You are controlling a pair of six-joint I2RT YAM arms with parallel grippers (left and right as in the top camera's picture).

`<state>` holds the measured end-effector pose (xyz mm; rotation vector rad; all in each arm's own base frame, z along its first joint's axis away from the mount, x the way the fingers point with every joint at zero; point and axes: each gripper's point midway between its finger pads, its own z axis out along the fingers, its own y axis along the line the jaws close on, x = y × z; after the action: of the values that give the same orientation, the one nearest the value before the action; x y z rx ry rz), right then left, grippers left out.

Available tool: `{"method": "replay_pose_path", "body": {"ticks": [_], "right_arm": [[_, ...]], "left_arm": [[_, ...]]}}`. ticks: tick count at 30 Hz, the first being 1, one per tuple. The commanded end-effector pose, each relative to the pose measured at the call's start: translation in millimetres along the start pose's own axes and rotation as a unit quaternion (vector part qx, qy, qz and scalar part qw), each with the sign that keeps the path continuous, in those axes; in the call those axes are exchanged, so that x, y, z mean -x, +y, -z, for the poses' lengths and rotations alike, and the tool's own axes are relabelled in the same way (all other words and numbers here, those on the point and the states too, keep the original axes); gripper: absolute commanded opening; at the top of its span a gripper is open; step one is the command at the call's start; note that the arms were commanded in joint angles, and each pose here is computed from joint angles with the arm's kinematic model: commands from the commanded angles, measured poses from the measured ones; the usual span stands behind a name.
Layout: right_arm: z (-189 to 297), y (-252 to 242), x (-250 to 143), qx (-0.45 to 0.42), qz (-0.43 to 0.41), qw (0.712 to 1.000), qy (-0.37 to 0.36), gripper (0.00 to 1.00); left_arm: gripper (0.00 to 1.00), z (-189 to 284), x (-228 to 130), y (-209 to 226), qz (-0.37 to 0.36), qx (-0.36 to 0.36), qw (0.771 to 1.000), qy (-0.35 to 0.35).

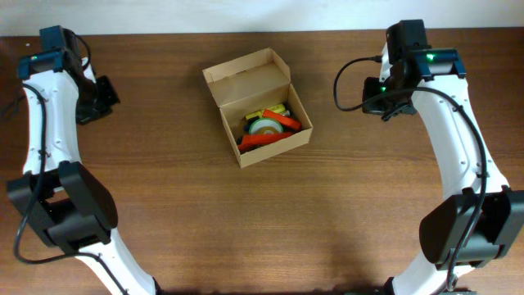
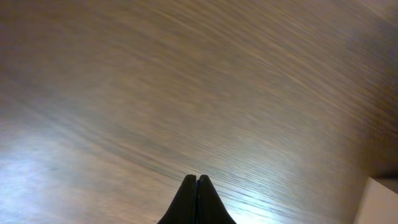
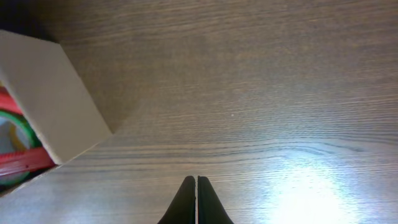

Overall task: Pack container
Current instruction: 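Move both grippers to the box lid flaps at the back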

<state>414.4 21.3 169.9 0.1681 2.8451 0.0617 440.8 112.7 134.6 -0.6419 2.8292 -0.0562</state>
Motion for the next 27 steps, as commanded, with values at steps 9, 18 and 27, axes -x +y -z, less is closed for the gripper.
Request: {"method": "replay_pose_path", "body": {"ticks": [9, 18, 27], "right_arm": [[-61, 44, -25, 0.096, 0.018, 0.990, 0.105, 0.04], [-91, 98, -46, 0.107, 0.097, 0.980, 0.134, 0.04], [-91, 140, -62, 0.123, 0.155, 0.971, 0.133, 0.04]], "left_arm": [[0.02, -2, -32, -113, -0.181, -0.039, 0.983, -0.003], [0.01, -1, -42, -140, -0.220, -0.022, 0.975, -0.015], [0.02, -1, -39, -134, -0.218, -0.010, 0.976, -0.019]]}}
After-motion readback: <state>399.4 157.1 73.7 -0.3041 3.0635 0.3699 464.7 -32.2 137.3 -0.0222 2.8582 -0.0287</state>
